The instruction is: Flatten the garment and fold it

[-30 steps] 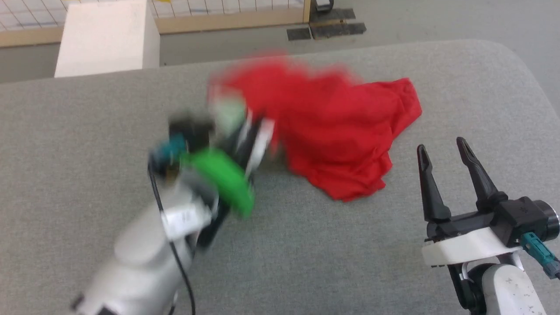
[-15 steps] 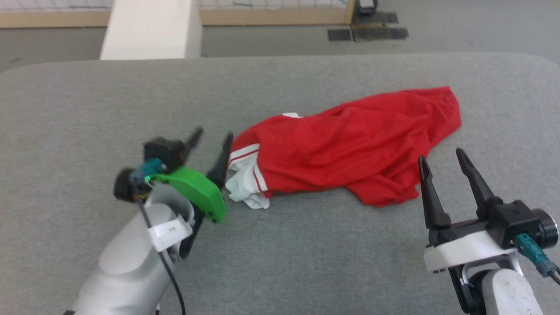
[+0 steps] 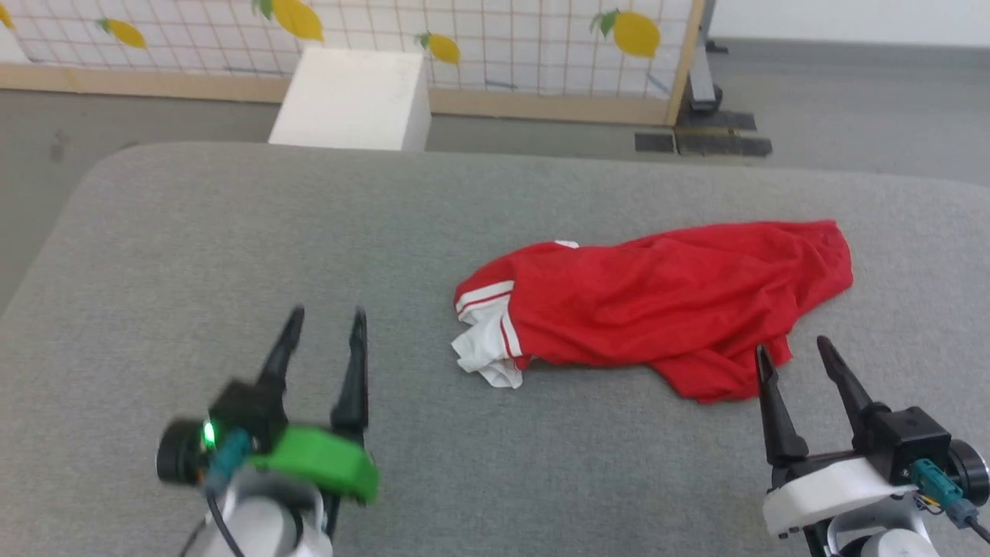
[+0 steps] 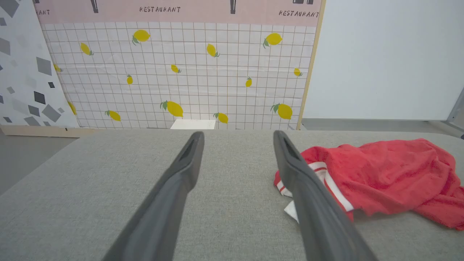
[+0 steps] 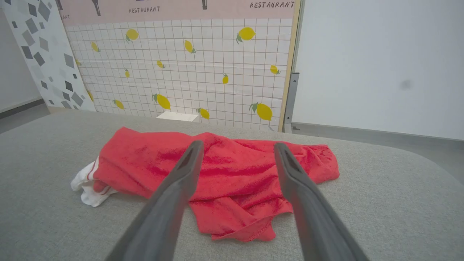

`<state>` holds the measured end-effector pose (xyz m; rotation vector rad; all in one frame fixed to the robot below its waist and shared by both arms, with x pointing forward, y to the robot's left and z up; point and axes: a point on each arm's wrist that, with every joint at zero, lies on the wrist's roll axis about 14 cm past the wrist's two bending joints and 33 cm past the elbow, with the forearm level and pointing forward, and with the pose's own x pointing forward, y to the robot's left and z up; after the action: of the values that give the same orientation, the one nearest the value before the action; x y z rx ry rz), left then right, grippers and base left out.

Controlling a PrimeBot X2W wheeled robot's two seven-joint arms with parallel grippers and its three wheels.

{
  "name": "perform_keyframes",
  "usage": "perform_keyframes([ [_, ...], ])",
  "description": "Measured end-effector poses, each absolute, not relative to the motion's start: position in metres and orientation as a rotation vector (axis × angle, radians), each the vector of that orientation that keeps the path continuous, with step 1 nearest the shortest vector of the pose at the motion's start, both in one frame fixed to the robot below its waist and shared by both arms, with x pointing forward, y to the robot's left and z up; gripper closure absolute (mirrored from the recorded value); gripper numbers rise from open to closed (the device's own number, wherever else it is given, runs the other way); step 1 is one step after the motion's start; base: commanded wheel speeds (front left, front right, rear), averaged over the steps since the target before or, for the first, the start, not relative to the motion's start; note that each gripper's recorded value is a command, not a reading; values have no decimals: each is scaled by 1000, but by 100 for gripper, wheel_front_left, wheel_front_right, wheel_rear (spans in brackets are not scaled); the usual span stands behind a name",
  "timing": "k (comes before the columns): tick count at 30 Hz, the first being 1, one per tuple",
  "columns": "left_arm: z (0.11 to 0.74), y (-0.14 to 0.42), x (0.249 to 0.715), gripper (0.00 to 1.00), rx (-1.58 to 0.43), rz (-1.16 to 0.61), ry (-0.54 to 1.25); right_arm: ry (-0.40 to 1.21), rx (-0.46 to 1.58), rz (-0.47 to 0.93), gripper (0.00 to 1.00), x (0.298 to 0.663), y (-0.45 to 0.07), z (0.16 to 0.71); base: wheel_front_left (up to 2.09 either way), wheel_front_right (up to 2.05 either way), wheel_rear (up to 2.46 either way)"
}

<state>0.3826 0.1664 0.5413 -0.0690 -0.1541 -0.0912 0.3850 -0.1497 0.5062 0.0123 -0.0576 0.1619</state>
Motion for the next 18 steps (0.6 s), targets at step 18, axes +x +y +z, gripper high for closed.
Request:
perform_keyframes([
  [18, 519, 152, 352, 0, -38, -131, -112, -15, 30, 173, 0, 378, -145, 493, 0, 0, 0],
])
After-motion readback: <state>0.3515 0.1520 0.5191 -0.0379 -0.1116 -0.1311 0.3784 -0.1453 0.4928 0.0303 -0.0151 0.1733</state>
